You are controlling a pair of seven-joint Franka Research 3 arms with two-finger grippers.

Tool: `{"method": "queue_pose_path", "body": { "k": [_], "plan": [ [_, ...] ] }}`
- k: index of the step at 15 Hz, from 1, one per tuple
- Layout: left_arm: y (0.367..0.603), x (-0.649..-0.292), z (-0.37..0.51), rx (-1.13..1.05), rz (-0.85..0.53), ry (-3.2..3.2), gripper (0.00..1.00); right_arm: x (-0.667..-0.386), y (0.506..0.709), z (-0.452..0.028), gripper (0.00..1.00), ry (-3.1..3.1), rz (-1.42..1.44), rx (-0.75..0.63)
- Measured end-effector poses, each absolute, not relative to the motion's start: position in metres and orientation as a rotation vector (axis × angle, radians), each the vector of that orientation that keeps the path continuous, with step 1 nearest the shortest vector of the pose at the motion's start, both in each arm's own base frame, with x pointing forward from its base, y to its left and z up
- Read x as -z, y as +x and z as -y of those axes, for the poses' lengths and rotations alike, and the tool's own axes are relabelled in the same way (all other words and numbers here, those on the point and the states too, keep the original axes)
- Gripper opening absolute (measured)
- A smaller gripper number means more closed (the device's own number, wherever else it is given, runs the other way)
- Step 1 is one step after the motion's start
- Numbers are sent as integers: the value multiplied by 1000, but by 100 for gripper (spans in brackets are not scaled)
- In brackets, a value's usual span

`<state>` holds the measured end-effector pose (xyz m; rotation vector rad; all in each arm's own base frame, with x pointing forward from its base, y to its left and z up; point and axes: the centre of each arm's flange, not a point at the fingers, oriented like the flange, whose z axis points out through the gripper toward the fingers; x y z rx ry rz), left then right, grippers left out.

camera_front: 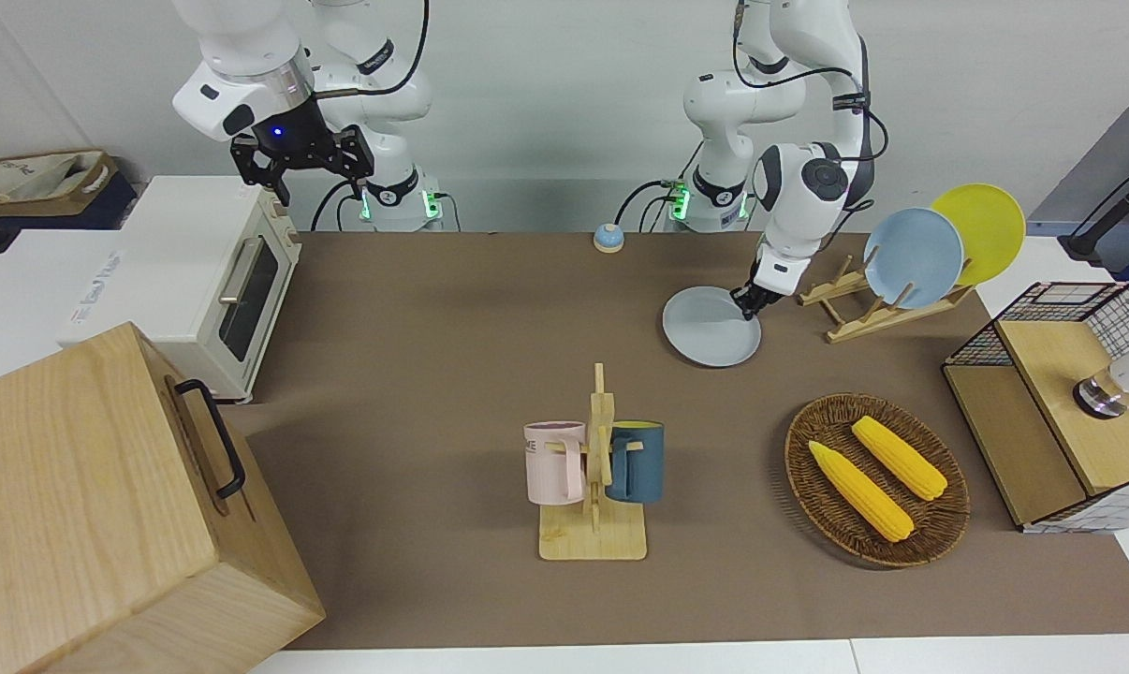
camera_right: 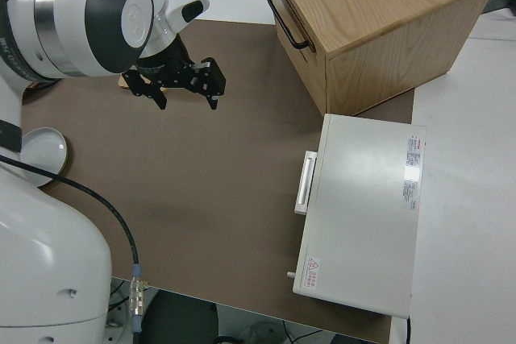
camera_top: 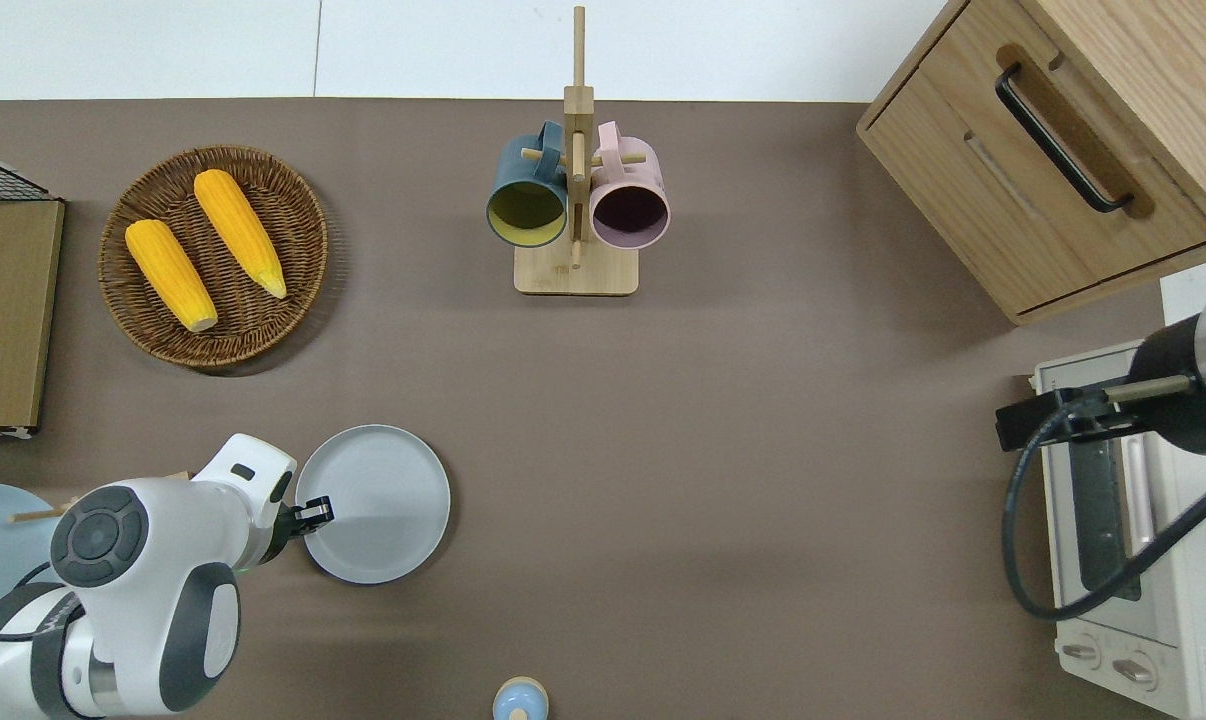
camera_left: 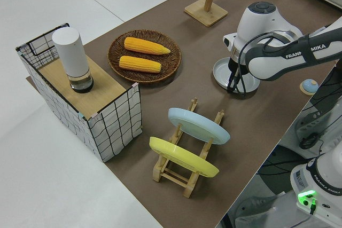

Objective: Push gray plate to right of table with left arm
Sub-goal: 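Push the gray plate with the left gripper toward the toaster oven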

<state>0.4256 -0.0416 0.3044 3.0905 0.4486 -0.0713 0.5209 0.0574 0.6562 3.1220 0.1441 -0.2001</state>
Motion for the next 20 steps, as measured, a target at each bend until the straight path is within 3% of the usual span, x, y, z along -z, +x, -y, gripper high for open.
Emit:
{"method": "queue_pose_path", "body": {
  "k": [12, 20],
  "plan": [
    [428, -305, 55, 70, -499, 3084, 1, -656, 521, -57, 99, 3122, -144, 200],
    [441, -302, 204, 65, -712, 3018, 1, -656, 521, -57, 99, 3122, -144, 200]
  ]
}}
